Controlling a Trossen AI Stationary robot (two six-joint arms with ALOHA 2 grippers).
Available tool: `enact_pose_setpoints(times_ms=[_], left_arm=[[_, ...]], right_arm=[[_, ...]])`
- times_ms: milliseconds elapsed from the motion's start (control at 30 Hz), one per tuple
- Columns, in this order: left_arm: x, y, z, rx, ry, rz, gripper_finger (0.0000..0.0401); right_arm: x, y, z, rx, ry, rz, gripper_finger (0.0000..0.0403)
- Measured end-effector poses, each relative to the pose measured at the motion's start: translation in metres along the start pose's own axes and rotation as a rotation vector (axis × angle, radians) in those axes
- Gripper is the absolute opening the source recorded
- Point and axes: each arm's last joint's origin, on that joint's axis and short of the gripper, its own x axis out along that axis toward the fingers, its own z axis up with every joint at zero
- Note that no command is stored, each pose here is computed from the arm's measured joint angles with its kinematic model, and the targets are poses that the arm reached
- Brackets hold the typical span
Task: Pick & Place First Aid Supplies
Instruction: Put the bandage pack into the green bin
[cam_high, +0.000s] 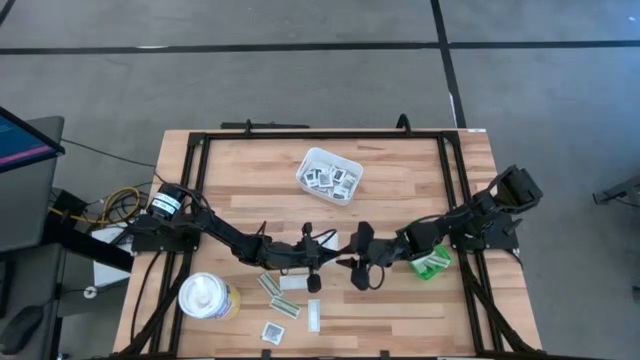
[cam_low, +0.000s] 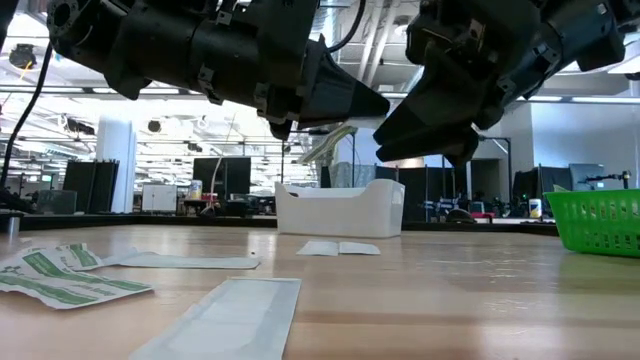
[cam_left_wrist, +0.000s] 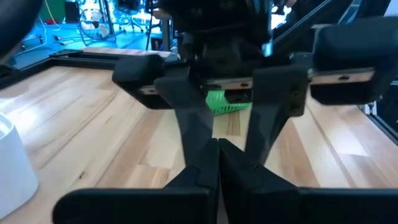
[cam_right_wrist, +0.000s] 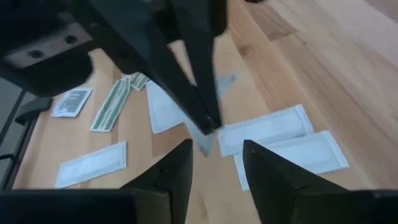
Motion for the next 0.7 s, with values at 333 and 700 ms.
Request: enact_pose_setpoints(times_ms=[333, 700], left_arm=[[0.0001, 0.0002, -0.0005, 0.002, 0.005, 0.001, 0.0006], [0.0, 0.0003, -0.0019, 0.008, 0.018, 0.002, 0.0007]], right_arm=[[-0.0001, -0.0001, 0.0013, -0.041, -0.025, -0.021, 0.0102], [-0.0004, 0.0016, 0.0019, -0.101, -0.034, -0.009, 0.0046]])
